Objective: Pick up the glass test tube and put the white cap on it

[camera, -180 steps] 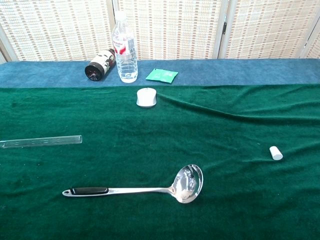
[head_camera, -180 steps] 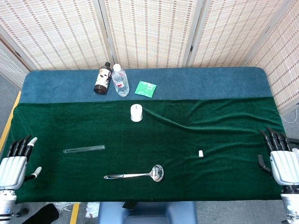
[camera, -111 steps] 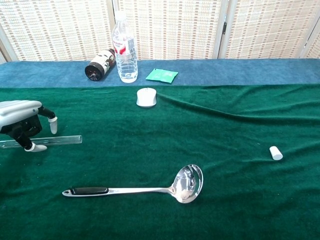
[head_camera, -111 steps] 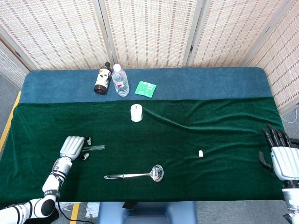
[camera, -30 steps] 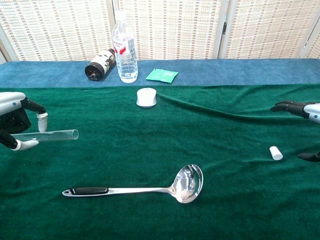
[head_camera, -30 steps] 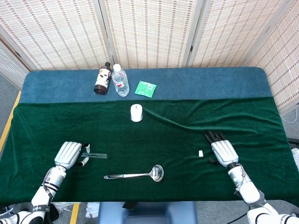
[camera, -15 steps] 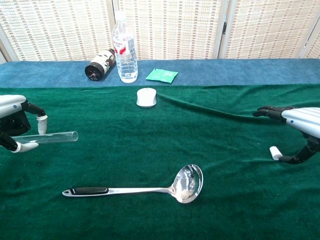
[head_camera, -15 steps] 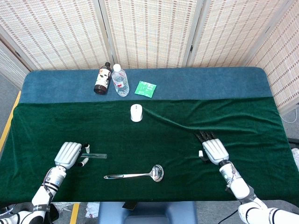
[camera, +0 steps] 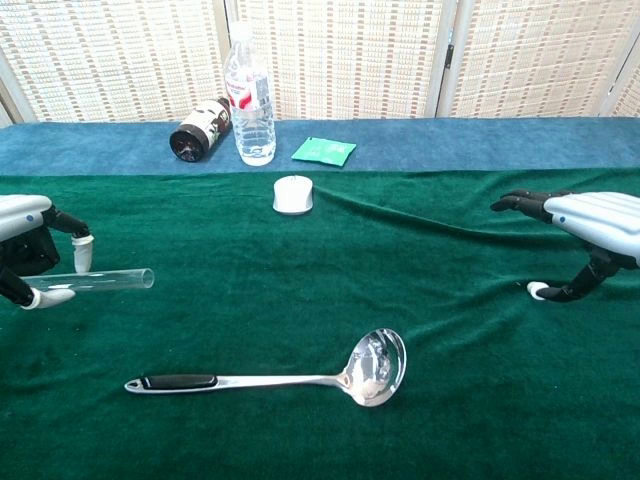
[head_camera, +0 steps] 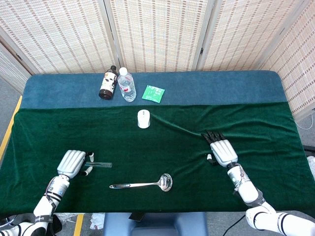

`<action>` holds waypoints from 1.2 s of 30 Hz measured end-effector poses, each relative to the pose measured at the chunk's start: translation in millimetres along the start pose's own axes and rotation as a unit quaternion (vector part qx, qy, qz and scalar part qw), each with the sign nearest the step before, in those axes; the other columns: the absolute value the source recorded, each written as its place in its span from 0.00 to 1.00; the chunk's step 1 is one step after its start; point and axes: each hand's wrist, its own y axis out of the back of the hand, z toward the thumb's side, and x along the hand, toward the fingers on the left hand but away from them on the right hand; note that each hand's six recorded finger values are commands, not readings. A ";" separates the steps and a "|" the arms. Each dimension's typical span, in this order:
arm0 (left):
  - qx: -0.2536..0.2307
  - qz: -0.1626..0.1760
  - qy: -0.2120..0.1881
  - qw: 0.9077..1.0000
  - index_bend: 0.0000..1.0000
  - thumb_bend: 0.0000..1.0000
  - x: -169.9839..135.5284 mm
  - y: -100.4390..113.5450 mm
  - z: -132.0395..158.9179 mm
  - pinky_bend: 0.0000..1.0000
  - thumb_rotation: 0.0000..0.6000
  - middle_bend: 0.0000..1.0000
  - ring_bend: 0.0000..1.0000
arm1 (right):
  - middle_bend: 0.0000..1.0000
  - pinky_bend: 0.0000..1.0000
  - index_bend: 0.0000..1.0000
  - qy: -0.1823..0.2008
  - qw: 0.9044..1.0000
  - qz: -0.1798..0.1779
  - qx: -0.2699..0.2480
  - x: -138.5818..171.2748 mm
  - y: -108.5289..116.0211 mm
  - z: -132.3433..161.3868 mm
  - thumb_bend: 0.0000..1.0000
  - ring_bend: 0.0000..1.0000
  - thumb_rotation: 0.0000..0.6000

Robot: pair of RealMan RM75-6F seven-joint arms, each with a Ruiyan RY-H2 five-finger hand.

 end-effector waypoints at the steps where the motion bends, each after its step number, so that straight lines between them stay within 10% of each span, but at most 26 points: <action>1: 0.000 -0.001 0.001 1.000 0.65 0.51 0.0 -0.5 -0.4 0.88 1.00 0.98 0.91 | 0.00 0.00 0.00 -0.001 1.000 -0.001 0.000 -0.8 1.0 -0.1 0.31 0.00 1.00; 28: 0.007 0.025 -0.001 1.000 0.65 0.51 2.4 13.7 -2.7 0.88 1.00 0.98 0.91 | 0.03 0.00 0.00 0.004 0.999 -0.044 -0.014 10.9 35.0 5.1 0.31 0.07 1.00; 32: 0.006 0.025 -0.003 1.000 0.65 0.51 1.9 15.4 -1.3 0.88 1.00 0.98 0.91 | 0.16 0.03 0.03 0.017 0.998 -0.062 0.006 25.9 53.4 4.3 0.31 0.30 1.00; 36: 0.005 0.023 -0.001 1.000 0.65 0.51 0.6 14.6 -1.1 0.88 1.00 0.98 0.91 | 0.58 0.54 0.16 0.025 0.995 -0.076 0.054 35.3 63.1 2.3 0.31 0.77 1.00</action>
